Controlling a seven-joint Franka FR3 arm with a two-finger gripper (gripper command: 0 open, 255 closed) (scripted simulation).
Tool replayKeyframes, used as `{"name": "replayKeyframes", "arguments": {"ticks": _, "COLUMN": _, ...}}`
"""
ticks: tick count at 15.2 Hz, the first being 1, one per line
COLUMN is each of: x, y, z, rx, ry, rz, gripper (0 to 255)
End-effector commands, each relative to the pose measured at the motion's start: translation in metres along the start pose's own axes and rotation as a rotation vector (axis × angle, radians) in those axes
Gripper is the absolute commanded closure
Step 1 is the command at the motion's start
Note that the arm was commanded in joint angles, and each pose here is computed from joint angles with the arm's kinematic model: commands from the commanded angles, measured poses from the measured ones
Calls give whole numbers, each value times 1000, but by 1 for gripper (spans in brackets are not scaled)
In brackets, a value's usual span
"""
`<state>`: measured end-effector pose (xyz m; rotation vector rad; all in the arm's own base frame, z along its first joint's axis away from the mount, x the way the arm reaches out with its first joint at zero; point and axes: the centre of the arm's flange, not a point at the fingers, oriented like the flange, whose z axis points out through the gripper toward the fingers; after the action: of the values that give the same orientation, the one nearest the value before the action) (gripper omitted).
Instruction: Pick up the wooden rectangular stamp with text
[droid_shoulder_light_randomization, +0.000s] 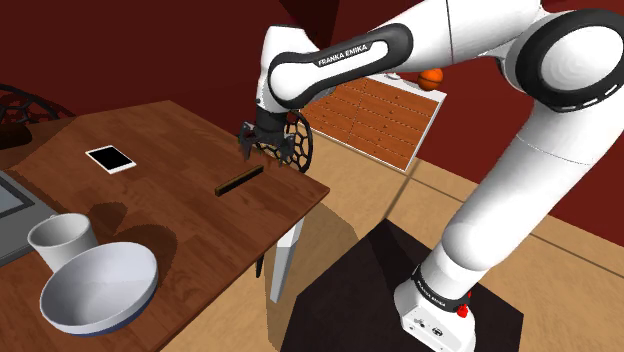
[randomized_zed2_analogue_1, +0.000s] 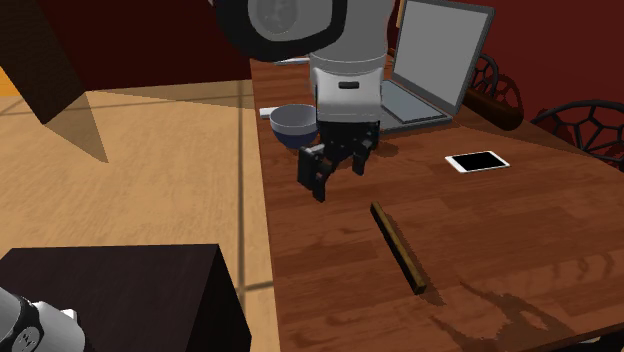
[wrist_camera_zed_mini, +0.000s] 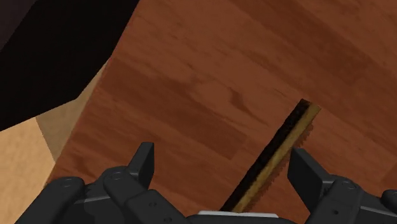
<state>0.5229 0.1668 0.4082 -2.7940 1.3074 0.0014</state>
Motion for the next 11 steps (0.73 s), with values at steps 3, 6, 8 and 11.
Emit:
{"name": "replayKeyframes", "arguments": {"ticks": 3, "x": 23, "y": -33, "z": 38, "rx": -14, "ry": -3, "rz": 171, "gripper": 0}}
{"name": "replayKeyframes", "arguments": {"ticks": 6, "x": 45, "y": -54, "z": 65, "rx": -25, "ry": -5, "rz": 294, "gripper": 0}}
{"name": "replayKeyframes", "arguments": {"ticks": 8, "x": 60, "y": -67, "z": 83, "rx": -33, "ry": -6, "rz": 376, "gripper": 0}}
{"name": "replayKeyframes", "arguments": {"ticks": 11, "x": 85, "y": -84, "z": 111, "rx": -44, "ry": -8, "rz": 499, "gripper": 0}}
